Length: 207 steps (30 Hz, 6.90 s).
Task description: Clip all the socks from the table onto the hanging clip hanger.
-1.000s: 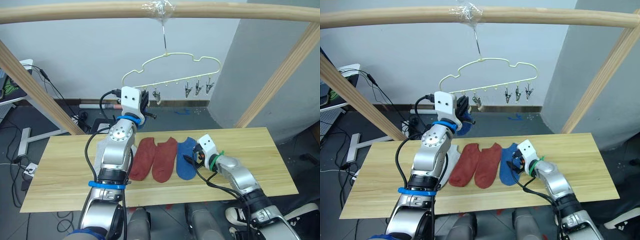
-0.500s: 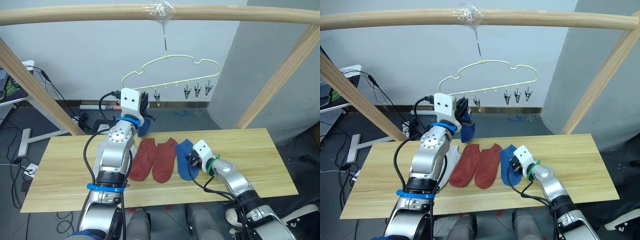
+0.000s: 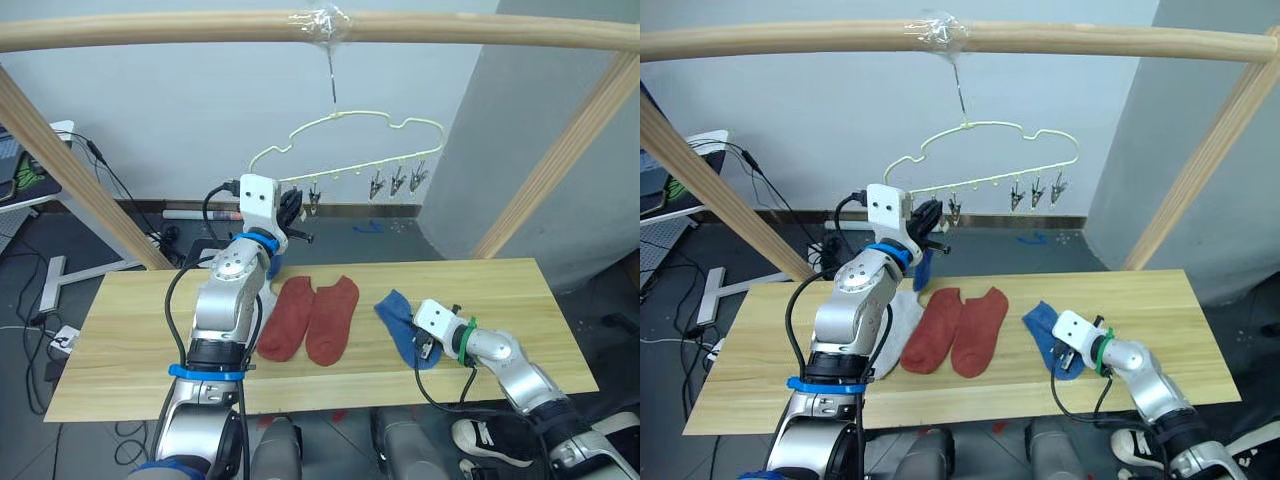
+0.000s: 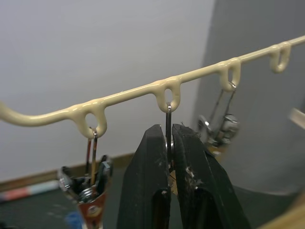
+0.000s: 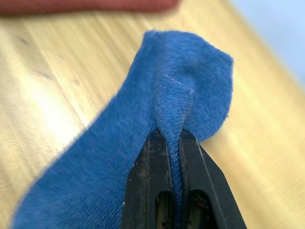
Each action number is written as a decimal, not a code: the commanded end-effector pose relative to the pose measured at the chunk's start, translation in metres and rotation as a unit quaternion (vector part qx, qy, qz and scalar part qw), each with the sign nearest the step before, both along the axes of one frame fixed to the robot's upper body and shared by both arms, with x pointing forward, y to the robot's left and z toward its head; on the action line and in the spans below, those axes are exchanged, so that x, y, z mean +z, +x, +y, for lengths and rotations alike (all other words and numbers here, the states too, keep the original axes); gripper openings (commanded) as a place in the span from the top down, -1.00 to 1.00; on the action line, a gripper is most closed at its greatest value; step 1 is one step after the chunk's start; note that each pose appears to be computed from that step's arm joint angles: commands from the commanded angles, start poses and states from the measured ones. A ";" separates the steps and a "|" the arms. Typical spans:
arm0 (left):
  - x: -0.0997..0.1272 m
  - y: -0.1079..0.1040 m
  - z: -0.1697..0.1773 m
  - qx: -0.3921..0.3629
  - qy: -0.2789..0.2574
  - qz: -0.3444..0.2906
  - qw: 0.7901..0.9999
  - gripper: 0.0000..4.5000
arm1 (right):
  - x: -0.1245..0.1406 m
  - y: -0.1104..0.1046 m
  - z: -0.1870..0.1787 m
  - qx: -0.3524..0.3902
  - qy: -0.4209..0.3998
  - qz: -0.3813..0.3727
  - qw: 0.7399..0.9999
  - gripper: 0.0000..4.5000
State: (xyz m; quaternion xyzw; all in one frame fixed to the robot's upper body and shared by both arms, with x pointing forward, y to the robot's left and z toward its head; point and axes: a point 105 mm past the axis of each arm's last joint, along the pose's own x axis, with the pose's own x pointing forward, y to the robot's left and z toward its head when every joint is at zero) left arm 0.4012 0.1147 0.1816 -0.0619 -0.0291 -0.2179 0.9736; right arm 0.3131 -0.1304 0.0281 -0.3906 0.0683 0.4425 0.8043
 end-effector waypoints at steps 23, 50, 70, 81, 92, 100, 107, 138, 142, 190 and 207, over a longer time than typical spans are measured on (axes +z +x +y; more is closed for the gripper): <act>0.018 -0.034 -0.007 -0.208 -0.222 0.198 0.932 1.00 | 0.124 0.013 0.075 0.181 0.058 -0.224 0.956 0.99; 0.019 -0.052 -0.010 -0.242 -0.205 0.189 0.929 0.06 | 0.137 0.017 0.081 0.180 0.068 -0.234 0.953 1.00; 0.023 -0.109 0.024 -0.202 -0.053 0.160 0.965 -1.00 | 0.098 0.045 0.094 0.085 0.197 -0.054 0.975 0.20; 0.012 -0.087 -0.004 -0.133 0.062 0.020 0.989 -1.00 | 0.091 0.035 0.054 -0.045 0.254 -0.011 0.966 -0.99; 0.007 -0.050 -0.043 -0.048 0.100 -0.108 0.988 -0.09 | 0.148 0.004 0.030 -0.090 0.326 -0.035 0.940 -1.00; 0.004 -0.016 -0.063 -0.001 0.093 -0.129 0.987 -0.09 | 0.176 0.001 0.024 -0.104 0.367 -0.048 0.923 -1.00; 0.005 0.008 -0.052 0.051 0.101 -0.136 0.984 -0.09 | 0.194 0.004 0.021 -0.109 0.365 -0.073 0.922 -1.00; 0.031 0.019 -0.049 0.100 0.094 -0.188 0.972 -0.09 | 0.207 0.001 0.020 -0.098 0.348 -0.088 0.928 -1.00; 0.030 0.021 -0.050 0.104 0.092 -0.185 0.973 -0.09 | 0.209 0.001 0.019 -0.099 0.346 -0.090 0.929 -1.00; 0.040 0.022 -0.047 0.123 0.094 -0.200 0.968 0.36 | 0.203 0.004 0.018 -0.113 0.338 -0.086 0.931 -1.00; 0.042 0.021 -0.049 0.119 0.102 -0.208 0.966 0.36 | 0.203 0.004 0.019 -0.113 0.336 -0.085 0.931 -1.00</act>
